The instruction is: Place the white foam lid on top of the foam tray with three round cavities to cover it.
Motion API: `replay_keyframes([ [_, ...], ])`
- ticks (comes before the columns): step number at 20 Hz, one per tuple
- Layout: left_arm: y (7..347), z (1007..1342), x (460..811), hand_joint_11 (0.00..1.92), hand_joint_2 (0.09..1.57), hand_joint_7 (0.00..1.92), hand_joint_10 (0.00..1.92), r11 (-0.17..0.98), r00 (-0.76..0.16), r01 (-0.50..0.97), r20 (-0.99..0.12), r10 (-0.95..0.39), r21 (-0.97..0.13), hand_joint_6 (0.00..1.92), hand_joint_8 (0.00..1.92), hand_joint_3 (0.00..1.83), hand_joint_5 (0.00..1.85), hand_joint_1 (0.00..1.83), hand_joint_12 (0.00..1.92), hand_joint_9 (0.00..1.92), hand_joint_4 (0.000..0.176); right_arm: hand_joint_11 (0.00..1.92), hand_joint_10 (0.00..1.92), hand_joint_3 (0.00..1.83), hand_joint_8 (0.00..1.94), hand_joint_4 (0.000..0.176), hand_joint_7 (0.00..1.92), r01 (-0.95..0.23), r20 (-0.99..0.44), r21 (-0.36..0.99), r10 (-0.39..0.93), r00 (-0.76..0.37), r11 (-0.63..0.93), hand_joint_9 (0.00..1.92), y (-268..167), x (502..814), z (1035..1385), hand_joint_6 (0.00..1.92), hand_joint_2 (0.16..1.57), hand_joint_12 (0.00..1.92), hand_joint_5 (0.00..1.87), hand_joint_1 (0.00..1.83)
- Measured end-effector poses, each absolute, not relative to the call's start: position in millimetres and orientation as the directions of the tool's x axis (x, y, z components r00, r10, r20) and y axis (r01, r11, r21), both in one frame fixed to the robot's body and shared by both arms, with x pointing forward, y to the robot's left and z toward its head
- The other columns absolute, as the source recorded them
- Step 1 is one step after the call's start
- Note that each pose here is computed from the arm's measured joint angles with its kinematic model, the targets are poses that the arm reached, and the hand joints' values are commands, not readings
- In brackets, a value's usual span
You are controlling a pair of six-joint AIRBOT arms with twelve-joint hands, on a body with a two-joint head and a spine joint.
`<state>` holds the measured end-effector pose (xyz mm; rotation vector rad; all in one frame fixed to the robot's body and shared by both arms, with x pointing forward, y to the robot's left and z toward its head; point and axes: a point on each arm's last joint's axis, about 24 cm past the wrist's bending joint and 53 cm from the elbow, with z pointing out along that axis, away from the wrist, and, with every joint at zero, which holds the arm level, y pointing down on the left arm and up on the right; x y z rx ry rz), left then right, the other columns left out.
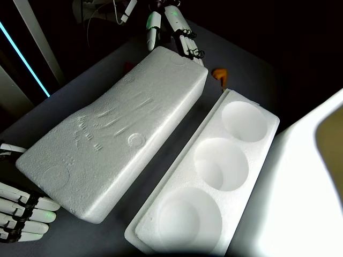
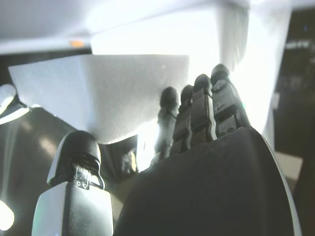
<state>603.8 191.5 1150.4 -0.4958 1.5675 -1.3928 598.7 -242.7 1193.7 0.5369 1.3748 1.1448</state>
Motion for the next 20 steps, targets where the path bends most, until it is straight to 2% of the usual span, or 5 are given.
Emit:
replay_keyframes([
  [2,193.5,1163.5,607.5,0.00,1.24,0.00,0.00,0.263,-0.453,0.305,-0.382,-0.806,-0.915,0.01,0.00,0.00,0.21,0.26,0.00,0.00,0.000,0.00,0.03,0.00,0.00,0.000,0.01,-0.336,-0.479,0.849,0.862,-0.166,0.408,0.04,-243.8,600.4,1204.6,0.15,1.24,0.76,0.04,0.43],
  [5,193.0,1194.0,617.6,0.00,1.23,0.00,0.00,0.240,-0.417,0.382,-0.398,-0.817,-0.892,0.02,0.00,0.00,0.23,0.30,0.00,0.00,0.000,0.00,0.08,0.00,0.02,0.000,0.07,-0.370,-0.480,0.835,0.868,-0.126,0.408,0.09,-249.2,609.5,1221.9,0.24,1.22,1.14,0.02,0.40],
  [8,191.1,1212.1,631.4,0.00,1.22,0.00,0.00,0.220,-0.390,0.431,-0.400,-0.829,-0.875,0.02,0.00,0.00,0.24,0.29,0.00,0.00,0.000,0.00,1.05,0.00,0.35,0.000,0.15,-0.391,-0.475,0.824,0.877,-0.080,0.411,0.00,-257.0,620.0,1237.0,0.44,1.23,1.85,0.00,0.37],
  [11,190.2,1221.4,649.7,0.00,1.22,0.05,0.00,0.217,-0.368,0.445,-0.398,-0.840,-0.869,0.03,0.02,0.00,0.27,0.34,0.00,0.00,0.000,0.00,1.12,0.00,0.70,0.000,0.00,-0.414,-0.474,0.810,0.879,-0.048,0.414,0.00,-260.4,633.3,1251.3,0.46,1.20,1.92,0.00,0.36],
  [20,191.4,1239.8,690.2,0.00,1.17,0.06,0.00,0.212,-0.314,0.466,-0.385,-0.868,-0.859,0.04,0.01,0.00,0.29,0.44,0.00,0.00,0.000,0.00,0.66,0.00,0.37,0.000,0.04,-0.430,-0.439,0.816,0.898,-0.025,0.387,0.00,-259.9,680.4,1274.7,0.43,1.23,1.75,0.00,0.54],
])
